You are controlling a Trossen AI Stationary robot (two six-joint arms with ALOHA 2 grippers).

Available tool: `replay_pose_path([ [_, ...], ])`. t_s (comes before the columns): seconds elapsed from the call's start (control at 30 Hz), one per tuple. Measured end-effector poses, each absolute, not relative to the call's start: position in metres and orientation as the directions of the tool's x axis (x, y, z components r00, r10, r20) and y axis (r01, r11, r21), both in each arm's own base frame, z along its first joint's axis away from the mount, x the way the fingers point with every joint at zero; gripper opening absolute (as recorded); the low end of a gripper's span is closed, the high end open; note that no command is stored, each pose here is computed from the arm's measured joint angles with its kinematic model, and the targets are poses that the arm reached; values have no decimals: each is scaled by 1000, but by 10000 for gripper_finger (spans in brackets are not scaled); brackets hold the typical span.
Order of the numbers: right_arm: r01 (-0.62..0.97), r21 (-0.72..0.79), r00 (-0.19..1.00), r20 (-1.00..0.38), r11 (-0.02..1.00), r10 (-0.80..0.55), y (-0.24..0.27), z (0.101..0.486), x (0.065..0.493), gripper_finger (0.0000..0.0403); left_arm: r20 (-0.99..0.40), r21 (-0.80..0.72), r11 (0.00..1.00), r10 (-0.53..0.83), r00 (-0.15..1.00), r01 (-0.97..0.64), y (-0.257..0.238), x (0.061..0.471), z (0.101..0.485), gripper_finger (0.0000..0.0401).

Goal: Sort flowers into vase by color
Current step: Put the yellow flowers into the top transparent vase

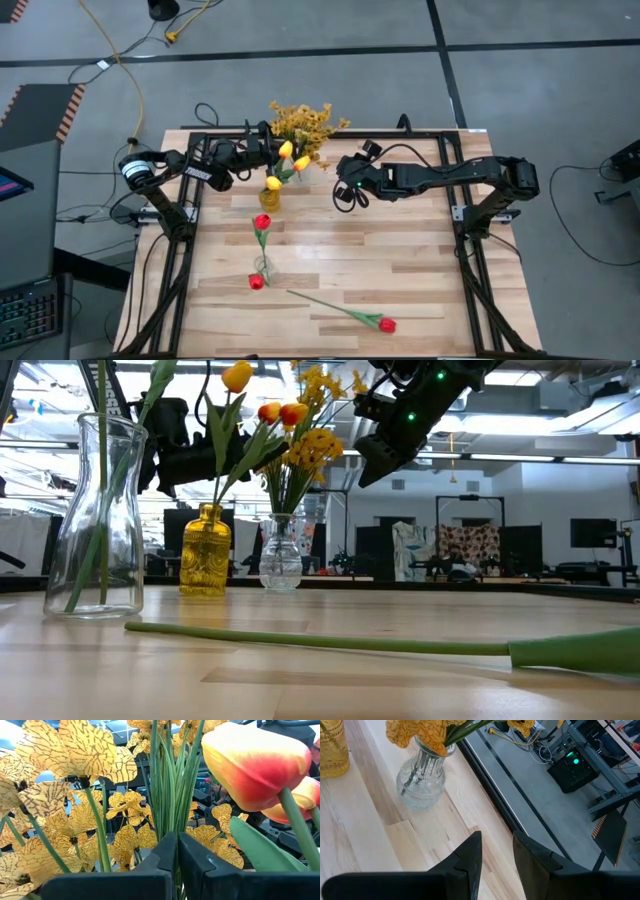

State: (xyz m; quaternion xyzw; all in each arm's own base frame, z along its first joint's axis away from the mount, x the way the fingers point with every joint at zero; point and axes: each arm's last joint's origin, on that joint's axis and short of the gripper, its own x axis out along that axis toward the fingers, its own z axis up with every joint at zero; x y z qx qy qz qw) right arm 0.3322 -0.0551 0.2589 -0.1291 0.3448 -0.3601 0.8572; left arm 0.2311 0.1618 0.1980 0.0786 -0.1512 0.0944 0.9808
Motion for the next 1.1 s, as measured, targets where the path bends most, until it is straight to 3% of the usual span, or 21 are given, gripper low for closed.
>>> replay_pose_path([
  [0.8, 528, -470, 502, -499, 707, -706, -55, 259, 332, 136, 336, 108, 982, 111, 935, -155, 165, 226, 202, 2],
  [1.1, 528, -470, 503, -498, 707, -706, -55, 259, 332, 136, 341, 121, 980, 109, 934, -158, 158, 231, 202, 79],
])
